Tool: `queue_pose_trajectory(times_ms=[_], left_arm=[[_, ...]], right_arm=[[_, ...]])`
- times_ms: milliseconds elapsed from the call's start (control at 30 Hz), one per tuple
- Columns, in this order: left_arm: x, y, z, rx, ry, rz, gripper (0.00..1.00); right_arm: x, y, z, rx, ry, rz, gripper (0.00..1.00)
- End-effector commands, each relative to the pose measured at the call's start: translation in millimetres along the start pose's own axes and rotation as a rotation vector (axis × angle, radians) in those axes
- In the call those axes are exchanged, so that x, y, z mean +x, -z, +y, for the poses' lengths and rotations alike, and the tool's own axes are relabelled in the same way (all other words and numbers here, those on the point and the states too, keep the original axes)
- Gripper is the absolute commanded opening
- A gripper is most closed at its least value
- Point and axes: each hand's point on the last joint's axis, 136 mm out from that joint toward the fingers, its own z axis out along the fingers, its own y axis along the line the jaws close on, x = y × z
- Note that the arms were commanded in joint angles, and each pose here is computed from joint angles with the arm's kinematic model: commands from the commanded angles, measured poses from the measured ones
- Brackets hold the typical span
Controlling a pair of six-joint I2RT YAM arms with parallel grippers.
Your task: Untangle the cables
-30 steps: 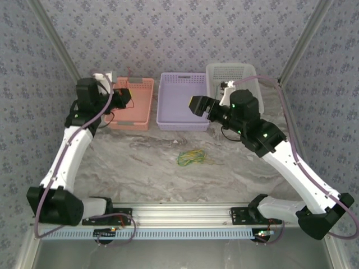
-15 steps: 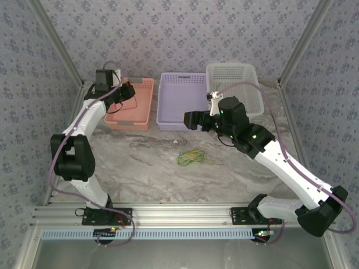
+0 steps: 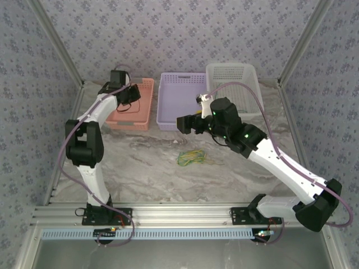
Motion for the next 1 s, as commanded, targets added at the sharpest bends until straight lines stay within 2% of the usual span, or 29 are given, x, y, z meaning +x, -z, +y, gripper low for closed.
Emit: queue_pose_trajectory(times_ms=[0,33,67,167,300,433,567,667,733,867,967], left_arm=[[-4.6,-10.1,3.6,-0.047,0.010,0.012,0.04],[-4.0,-12.9,2.0,-0.043,0.011,0.028,0.17],[-4.0,-12.9,-1.0,-0.037,0.009,0.037,0.26],[-11.1,1.1,-13.9,-0.034,-0.010,0.012,0.45],[-25.5,35.3,-22.9,-0.039,0.008,-0.052,0.54],[-37.4,82.3,-38.0,-0.017,0.015,-0.136,0.53],[-25.1,129.2,-57.2,0.032,0.025,-0.175,0.52],[13.6,154.7,-72.5,0.056,0.001,-0.137,0.51],[55.6,162.5,-82.0,0.080,-0.020,-0.082,0.49],[156.9,152.3,-90.4,0.106,-0.052,0.056,0.48],[225.2,133.5,-102.1,0.160,-0.108,0.143,0.47]], right_arm=[[-9.3,4.7,6.5,-0.012,0.026,-0.021,0.94],[-8.0,5.1,5.1,-0.005,0.026,-0.017,0.94],[-6.2,5.4,3.0,0.005,0.026,-0.013,0.94],[-0.3,7.6,-5.9,0.042,0.024,-0.005,0.94],[15.9,9.8,-18.6,0.079,0.000,0.016,0.94],[25.7,15.6,-26.5,0.112,-0.019,0.030,0.93],[42.3,17.5,-43.6,0.191,-0.054,0.063,0.93],[65.8,18.6,-59.0,0.270,-0.083,0.129,0.88],[87.6,19.2,-69.0,0.322,-0.097,0.186,0.87],[139.7,16.9,-92.6,0.419,-0.161,0.326,0.84],[158.6,9.4,-97.7,0.415,-0.182,0.348,0.81]])
